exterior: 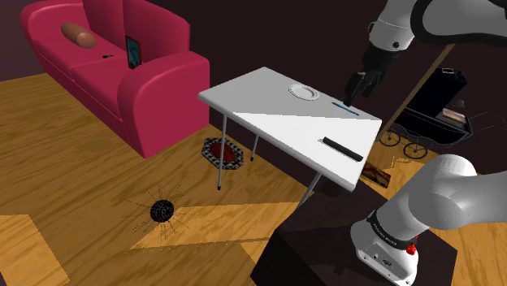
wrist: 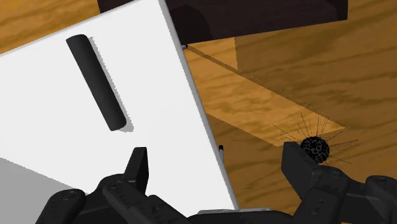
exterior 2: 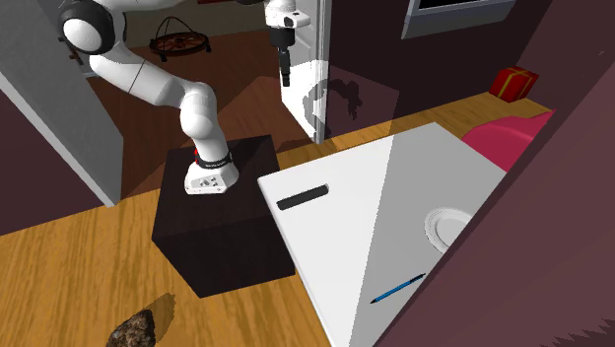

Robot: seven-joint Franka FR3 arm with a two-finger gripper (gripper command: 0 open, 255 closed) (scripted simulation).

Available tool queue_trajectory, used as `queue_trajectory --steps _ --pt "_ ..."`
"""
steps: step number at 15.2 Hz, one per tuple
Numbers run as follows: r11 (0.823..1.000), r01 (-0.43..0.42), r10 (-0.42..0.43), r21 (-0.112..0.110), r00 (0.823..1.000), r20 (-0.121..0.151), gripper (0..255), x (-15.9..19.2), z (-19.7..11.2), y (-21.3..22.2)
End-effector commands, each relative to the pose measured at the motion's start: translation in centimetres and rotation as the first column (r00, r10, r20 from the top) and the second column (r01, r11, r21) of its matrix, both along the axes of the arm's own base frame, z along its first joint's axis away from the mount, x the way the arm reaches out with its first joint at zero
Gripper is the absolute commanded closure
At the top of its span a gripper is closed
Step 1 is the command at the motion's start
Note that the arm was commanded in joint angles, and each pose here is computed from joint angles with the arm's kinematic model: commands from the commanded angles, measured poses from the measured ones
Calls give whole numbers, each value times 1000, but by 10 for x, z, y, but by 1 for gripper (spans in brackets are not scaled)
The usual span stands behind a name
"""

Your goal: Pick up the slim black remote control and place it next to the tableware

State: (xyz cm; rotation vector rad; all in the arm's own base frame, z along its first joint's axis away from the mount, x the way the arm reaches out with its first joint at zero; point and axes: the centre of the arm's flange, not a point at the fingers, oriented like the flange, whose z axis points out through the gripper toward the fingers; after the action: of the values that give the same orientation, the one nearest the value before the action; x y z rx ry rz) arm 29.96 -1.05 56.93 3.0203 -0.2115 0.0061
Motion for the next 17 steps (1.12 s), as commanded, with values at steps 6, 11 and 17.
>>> queue_trajectory --steps 6,11,17 --pt "999 -46 46 6 999 0 0 -2 -51 -42" --pt "996 -91 91 12 996 0 0 -2 -103 -84" --pt "989 -146 146 19 989 0 0 0 -165 -134"
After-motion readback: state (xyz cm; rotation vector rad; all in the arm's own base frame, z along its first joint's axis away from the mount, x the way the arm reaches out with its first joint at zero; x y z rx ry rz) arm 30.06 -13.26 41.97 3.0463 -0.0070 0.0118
